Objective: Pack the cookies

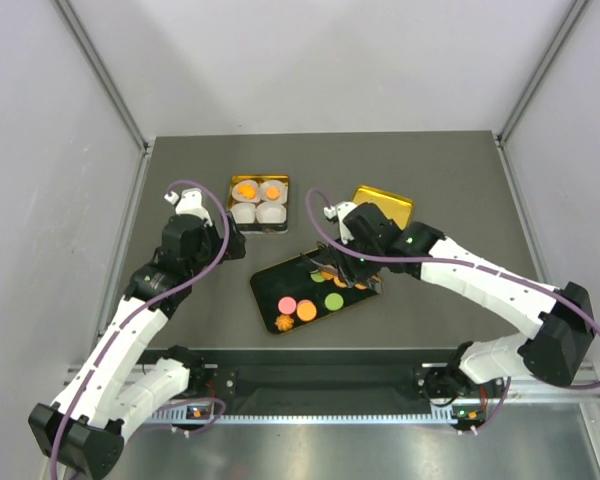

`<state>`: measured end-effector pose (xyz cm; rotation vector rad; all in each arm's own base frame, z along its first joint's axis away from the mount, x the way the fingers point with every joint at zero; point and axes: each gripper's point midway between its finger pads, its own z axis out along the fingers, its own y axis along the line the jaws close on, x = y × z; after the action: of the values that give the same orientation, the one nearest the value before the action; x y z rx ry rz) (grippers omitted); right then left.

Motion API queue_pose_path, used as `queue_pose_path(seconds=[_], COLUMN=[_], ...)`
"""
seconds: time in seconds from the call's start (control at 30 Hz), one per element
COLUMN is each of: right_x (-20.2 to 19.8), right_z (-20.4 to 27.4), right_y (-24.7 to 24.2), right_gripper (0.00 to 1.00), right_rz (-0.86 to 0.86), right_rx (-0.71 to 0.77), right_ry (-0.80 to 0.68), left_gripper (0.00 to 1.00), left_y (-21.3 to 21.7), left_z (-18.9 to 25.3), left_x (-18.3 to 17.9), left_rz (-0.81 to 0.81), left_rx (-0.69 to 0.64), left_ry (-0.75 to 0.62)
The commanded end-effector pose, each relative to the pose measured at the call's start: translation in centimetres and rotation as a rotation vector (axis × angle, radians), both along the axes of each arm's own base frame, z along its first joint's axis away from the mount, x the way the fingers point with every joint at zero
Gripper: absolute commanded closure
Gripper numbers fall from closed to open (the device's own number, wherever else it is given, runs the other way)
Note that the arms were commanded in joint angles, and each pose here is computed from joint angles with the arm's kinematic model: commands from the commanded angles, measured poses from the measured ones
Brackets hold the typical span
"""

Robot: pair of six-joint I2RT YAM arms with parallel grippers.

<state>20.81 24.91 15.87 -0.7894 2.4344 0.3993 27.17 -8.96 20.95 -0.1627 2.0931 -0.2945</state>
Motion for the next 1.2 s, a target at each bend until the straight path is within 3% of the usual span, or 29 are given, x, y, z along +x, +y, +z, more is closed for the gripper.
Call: queue_pose_path(seconds=[0.0, 0.67, 1.17], right_x=[-0.2, 0.0, 0.2], right_z=[-0.1, -1.7, -0.7], right_y=[0.7, 1.5, 2.1], right_gripper=[0.52, 0.52, 0.65], right_rz=[0.007, 0.014, 0.03], right_rx=[-0.002, -0.092, -0.085], right_ry=[-0.005, -0.016, -0.029], left_gripper=[0.02, 0.02, 0.02], left_y=[-0.2, -0.3, -0.2], left_z=[0.9, 0.8, 0.9], left_x=[0.8, 0.8, 0.7], left_rz=[0.005, 0.002, 0.008], left_rx=[-0.028, -0.029, -0.027], left_ry=[-0.044, -0.042, -0.045])
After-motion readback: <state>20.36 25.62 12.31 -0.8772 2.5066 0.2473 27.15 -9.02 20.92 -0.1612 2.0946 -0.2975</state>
